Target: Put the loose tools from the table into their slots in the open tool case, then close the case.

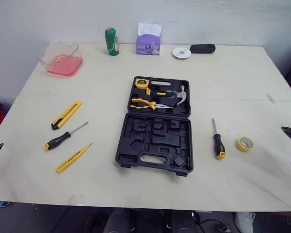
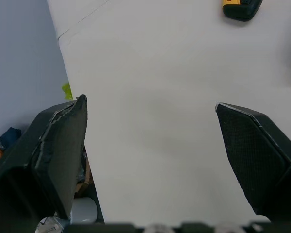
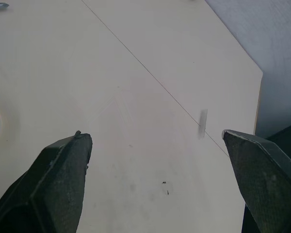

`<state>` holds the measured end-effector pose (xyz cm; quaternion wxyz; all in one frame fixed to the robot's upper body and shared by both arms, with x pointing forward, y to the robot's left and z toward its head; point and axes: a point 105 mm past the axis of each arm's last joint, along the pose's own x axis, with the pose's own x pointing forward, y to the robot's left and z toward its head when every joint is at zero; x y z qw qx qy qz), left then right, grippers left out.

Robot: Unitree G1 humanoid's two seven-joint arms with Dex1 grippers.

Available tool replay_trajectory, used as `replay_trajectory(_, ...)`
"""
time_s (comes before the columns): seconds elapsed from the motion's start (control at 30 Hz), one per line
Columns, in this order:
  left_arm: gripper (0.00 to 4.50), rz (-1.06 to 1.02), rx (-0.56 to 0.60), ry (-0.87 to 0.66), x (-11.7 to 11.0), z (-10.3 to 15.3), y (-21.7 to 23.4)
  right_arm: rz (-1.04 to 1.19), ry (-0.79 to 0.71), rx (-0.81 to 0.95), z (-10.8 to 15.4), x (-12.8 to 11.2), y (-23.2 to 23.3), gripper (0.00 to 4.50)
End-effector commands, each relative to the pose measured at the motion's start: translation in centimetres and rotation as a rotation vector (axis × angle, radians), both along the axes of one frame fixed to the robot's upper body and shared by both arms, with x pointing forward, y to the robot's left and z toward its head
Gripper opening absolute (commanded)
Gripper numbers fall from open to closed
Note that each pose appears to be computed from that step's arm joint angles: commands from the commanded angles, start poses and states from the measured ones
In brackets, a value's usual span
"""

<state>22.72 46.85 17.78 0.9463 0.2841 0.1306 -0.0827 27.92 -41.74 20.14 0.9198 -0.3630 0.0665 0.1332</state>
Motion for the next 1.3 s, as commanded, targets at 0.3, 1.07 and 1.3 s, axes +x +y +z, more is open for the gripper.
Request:
replay_trajectory(0.3, 4.45, -0.001, -0.058, -0.113, 0.8, 3.3, -0.3, -0.009, 0.036, -0.002, 0.1, -1.3, -0.8, 4.5)
replay_trajectory(1.07, 4.45, -0.16, -0.089, -0.09, 3.1, 3.2, -4.4, 0.066, 0.009, 0.132, 0.1, -1.1, 1.9, 4.5)
replay_trajectory(1.3, 4.45, -0.265, -0.081, -0.082, 4.3, 3.9, -7.1, 0.135, 0.035, 0.149, 0.6, -0.5, 3.9, 4.5)
